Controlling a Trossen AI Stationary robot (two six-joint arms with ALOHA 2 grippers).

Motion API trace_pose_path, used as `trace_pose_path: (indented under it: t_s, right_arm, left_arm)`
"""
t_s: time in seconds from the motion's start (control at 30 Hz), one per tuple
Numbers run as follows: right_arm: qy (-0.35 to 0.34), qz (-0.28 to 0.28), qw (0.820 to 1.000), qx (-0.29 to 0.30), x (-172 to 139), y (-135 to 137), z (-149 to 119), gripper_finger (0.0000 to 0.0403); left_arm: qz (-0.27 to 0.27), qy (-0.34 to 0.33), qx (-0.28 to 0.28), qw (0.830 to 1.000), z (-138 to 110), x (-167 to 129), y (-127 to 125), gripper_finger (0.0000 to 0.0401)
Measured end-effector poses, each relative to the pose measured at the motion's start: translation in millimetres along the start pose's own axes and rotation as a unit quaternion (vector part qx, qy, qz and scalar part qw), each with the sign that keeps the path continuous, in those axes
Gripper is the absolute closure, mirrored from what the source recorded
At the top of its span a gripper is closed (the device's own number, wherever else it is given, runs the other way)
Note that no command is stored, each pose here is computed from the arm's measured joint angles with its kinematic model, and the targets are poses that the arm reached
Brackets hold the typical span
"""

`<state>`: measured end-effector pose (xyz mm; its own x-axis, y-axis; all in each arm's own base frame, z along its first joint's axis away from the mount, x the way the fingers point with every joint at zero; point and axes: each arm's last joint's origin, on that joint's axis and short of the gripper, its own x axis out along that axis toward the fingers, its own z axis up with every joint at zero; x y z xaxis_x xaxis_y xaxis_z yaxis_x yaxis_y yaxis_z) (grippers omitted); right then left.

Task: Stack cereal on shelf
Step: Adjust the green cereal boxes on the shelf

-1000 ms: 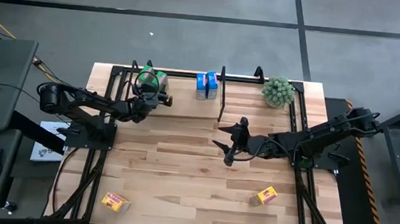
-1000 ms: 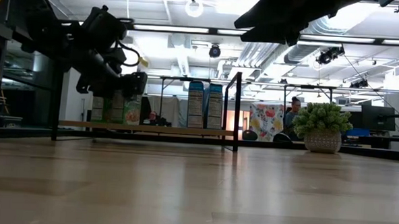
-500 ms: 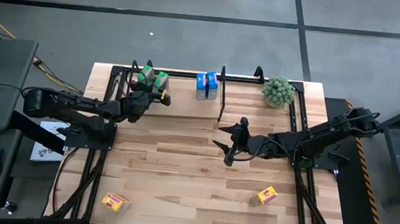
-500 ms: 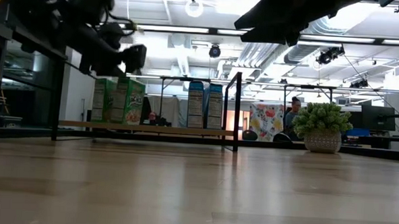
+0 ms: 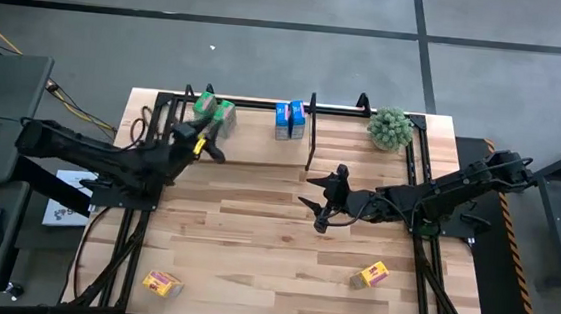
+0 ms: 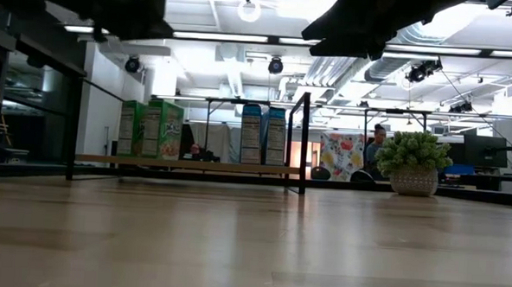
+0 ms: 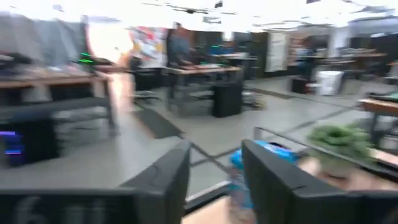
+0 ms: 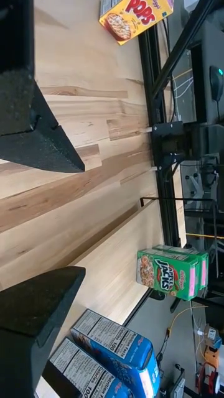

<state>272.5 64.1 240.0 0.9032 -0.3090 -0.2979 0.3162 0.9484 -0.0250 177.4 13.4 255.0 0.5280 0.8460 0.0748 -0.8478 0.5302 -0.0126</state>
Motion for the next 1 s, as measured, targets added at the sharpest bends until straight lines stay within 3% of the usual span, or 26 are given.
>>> trace_pose_path:
  t_s: [0.17,0.3,0.5,0.6,0.9,1.0]
  right_arm:
    - [0.0,0.0,1.0,0.002,0.0,0.0,-0.1,0.0151]
    - [0.0,0.0,1.0,0.011,0.0,-0.1,-0.1,0.0151]
    - [0.0,0.0,1.0,0.011,0.0,0.0,-0.1,0.0151]
    - [0.0,0.0,1.0,0.013,0.0,-0.1,0.0,0.0151]
    - [-0.004,-0.008,1.0,0.018,2.8,-4.6,1.7,0.0151]
    - [-0.002,-0.001,1.0,0.02,3.7,-5.5,1.8,0.0151]
  left_arm:
    - [0.109,0.024,0.045,0.993,3.9,-16.6,4.4,0.0388]
    - [0.179,0.045,0.072,0.98,-1.2,-18.5,8.1,0.0389]
    - [0.198,0.046,0.067,0.977,-6.3,-14.8,9.9,0.0399]
    - [0.233,0.051,0.086,0.967,-7.2,-4.0,15.3,0.04]
    - [0.271,0.074,0.177,0.943,63.1,28.9,19.3,0.0401]
    - [0.268,0.087,0.204,0.937,76.3,36.3,16.2,0.0401]
